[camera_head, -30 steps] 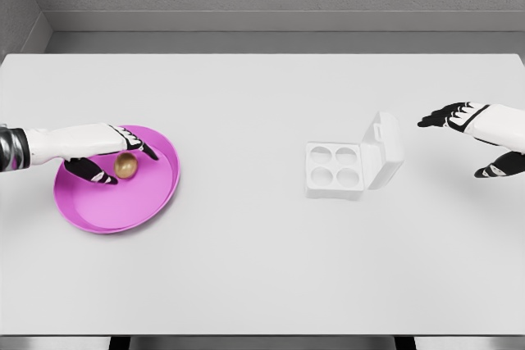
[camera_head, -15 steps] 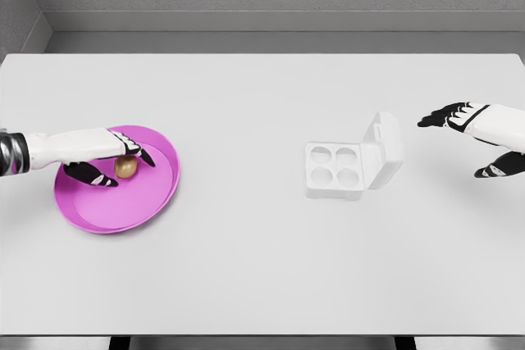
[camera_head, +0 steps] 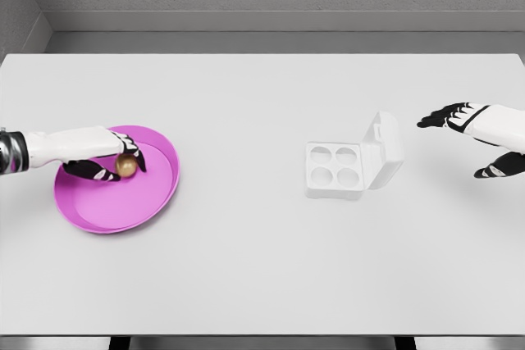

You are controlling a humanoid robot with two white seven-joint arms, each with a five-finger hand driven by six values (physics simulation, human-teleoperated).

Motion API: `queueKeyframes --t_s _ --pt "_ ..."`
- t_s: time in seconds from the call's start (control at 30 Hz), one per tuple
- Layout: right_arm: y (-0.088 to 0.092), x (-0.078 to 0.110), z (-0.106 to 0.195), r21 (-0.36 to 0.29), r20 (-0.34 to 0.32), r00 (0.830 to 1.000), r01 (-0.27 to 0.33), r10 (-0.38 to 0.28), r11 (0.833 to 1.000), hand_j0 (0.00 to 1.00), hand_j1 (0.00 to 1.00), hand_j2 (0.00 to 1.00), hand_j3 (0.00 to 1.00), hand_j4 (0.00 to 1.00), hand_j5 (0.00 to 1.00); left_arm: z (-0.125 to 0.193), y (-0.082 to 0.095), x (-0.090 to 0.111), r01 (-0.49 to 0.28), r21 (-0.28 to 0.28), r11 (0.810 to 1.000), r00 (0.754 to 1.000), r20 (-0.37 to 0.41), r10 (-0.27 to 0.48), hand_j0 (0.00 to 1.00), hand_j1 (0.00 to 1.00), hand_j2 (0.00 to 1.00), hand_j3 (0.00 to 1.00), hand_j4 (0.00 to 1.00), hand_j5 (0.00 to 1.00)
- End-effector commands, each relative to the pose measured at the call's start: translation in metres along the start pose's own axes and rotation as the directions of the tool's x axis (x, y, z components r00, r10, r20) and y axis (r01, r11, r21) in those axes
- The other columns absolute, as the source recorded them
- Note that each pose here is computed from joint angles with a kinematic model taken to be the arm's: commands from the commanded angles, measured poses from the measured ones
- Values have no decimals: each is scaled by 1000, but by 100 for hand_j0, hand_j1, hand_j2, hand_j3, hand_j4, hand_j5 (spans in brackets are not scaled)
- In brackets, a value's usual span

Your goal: Pack egg into the box and close the box lid

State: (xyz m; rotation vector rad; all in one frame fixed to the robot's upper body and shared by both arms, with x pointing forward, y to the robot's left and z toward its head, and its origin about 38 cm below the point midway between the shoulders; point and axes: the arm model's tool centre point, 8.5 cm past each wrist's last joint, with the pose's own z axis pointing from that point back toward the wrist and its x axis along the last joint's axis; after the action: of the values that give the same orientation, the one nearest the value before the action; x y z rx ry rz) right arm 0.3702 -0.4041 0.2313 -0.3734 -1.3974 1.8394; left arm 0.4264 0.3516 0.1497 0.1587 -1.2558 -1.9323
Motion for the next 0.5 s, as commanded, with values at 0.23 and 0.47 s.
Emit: queueKeyframes --t_s 0.23,0.47 --pt "1 1 -2 -12 7 1000 12 -11 1000 100 100 100 100 100 100 -4 3 -1 2 7 1000 1000 -1 -2 40 40 40 40 40 40" --pt "1 1 -3 -10 8 1000 12 -12 1000 100 100 100 100 100 100 -1 15 -2 9 44 999 1000 -5 -9 40 40 40 40 40 40"
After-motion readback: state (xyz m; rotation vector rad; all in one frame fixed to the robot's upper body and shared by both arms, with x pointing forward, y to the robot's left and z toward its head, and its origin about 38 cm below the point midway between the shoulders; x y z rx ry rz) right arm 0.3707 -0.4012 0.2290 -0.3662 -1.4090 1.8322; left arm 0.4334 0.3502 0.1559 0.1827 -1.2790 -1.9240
